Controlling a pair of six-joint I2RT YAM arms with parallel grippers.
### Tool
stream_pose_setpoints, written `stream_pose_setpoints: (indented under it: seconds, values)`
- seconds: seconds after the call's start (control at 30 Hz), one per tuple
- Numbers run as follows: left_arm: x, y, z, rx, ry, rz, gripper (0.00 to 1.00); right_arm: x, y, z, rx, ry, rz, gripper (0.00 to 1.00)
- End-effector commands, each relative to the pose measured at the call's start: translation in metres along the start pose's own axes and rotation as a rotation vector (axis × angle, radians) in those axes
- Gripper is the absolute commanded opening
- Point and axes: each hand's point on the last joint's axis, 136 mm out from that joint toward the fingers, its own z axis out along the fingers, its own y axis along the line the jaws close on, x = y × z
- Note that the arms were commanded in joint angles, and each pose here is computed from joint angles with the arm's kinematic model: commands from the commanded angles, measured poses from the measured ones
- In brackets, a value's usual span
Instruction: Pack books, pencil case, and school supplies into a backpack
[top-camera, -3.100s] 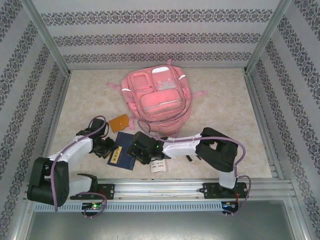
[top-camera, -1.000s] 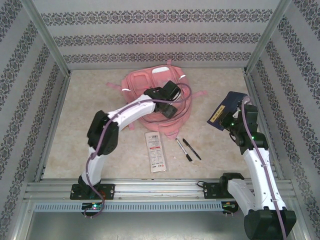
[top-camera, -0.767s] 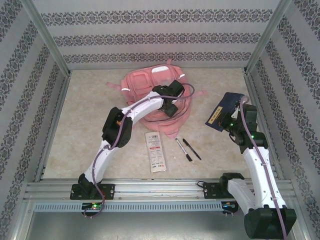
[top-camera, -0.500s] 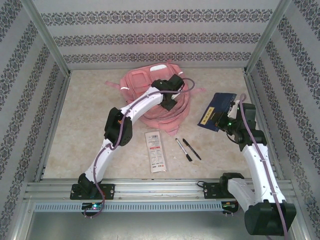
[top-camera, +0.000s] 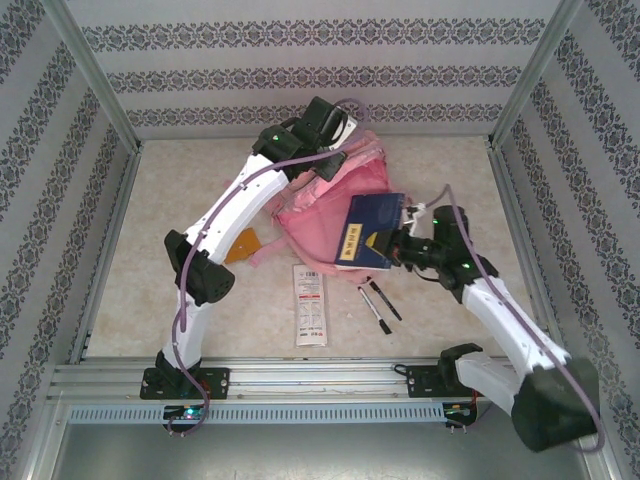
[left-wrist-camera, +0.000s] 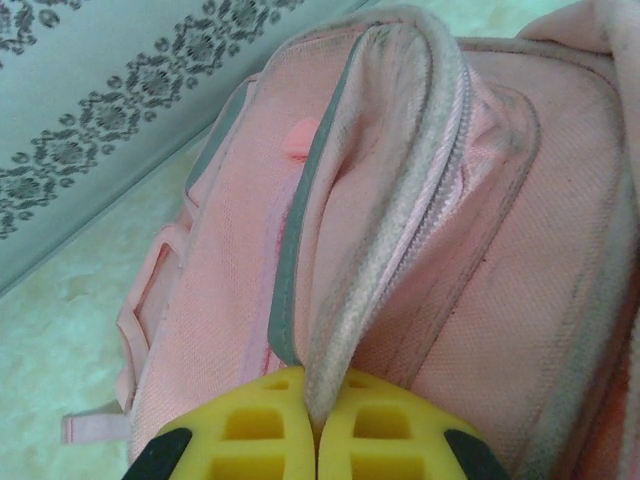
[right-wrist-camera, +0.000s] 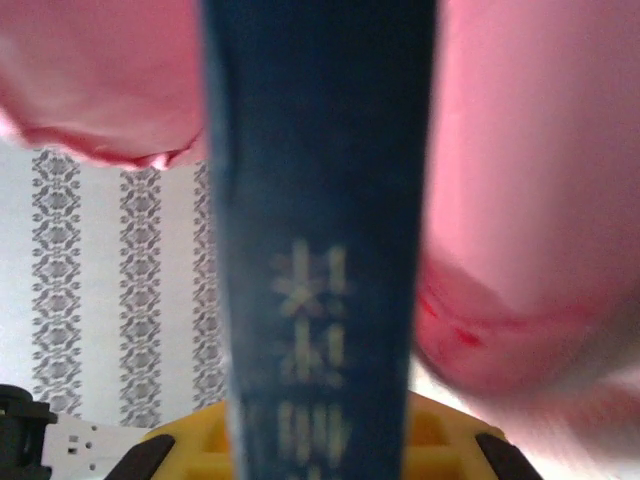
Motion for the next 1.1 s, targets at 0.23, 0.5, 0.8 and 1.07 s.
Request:
stream_pose_setpoints:
  seconds: [0.23,0.5,0.8,1.07]
  values:
    - [-0.057,-0.006,-0.052,0.107,-0.233,-0.114,0.0,-0.097,0.013,0.073,-0.071,-0.239,0.129,0.0]
    - [-0.057,-0.011,-0.05,0.147,-0.224,-0.208,0.0,-0.155,-0.002,0.116,-0.068,-0.433,0.217,0.0]
    - [-0.057,-0.019,-0.043,0.195,-0.214,-0.285,0.0,-0.177,-0.018,0.177,-0.051,-0.63,0.302,0.04]
    - [-0.068,-0.021,-0.042,0.223,-0.249,-0.352,0.0,-0.155,-0.032,0.225,-0.037,-0.687,0.476,0.12]
